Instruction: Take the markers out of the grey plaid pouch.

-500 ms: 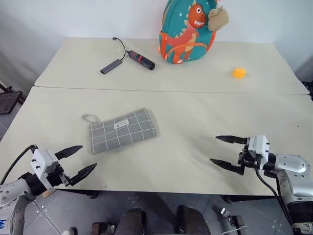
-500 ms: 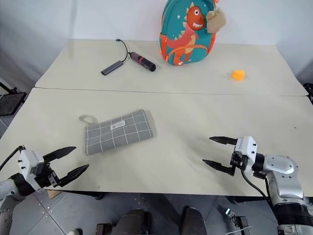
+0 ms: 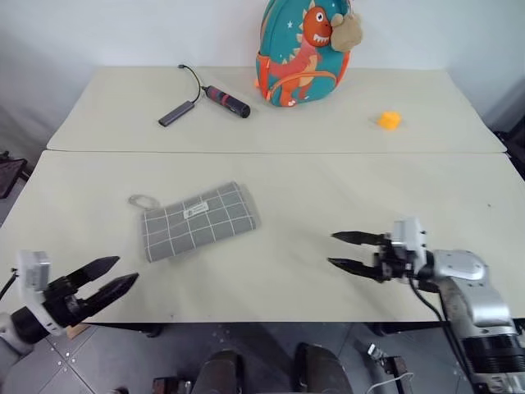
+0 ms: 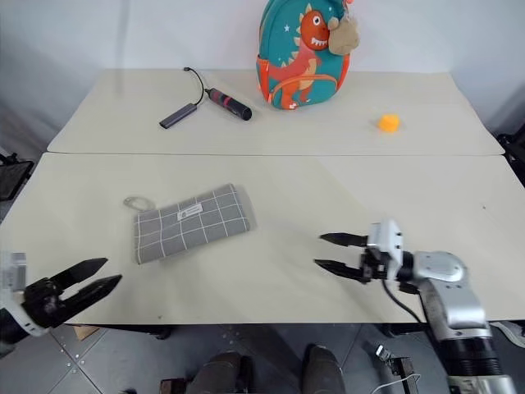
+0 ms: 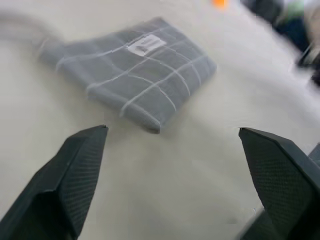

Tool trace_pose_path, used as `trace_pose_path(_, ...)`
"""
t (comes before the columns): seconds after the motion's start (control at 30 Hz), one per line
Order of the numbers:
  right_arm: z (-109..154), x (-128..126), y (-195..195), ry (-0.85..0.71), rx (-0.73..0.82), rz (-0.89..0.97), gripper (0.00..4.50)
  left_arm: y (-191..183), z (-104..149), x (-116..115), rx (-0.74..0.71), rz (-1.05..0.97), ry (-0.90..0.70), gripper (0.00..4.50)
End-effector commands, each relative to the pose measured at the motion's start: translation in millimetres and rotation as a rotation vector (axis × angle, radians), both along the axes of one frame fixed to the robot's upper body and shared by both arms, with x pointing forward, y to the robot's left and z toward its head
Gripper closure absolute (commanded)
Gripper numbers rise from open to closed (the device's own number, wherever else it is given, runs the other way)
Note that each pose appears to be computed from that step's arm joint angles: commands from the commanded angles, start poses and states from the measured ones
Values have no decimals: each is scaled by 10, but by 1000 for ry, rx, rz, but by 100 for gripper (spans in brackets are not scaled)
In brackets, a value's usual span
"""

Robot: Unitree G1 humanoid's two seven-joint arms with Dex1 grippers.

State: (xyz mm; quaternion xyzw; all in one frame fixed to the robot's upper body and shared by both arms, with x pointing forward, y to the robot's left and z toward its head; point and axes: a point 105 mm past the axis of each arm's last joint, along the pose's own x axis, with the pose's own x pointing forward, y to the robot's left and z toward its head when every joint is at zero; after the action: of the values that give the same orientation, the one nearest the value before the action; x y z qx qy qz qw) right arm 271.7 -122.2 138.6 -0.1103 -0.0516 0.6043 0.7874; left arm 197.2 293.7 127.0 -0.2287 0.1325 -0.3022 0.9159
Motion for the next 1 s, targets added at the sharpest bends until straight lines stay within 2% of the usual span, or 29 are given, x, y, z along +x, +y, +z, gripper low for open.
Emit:
trace_pose_path(0.03, 163, 33, 334, -83, -28, 9, 339, 85, 13, 35, -136, 66, 150, 0)
trace_pose_path(0.13, 302, 219, 726, -75, 7, -59, 446, 193, 71, 282, -195, 121, 217, 0)
trace_pose_path(0.3, 301, 359, 1157, -76, -21, -98, 449, 212, 143, 572, -256, 139, 317, 0)
trace_pose_path(0.57, 200, 611, 1582, -45, -62, -176, 449, 65, 59, 783, -236, 79, 510, 0)
trace_pose_path(0.7, 64, 682, 1645, -33, -128, -197, 449, 65, 55, 844, -231, 78, 526, 0)
trace_pose_path(0.87, -189, 635, 1607, -25, -268, -139, 449, 52, 41, 898, -218, 74, 561, 0)
trace_pose_path(1.0, -238, 646, 1503, -29, -294, -132, 449, 50, 31, 913, -228, 56, 599, 0)
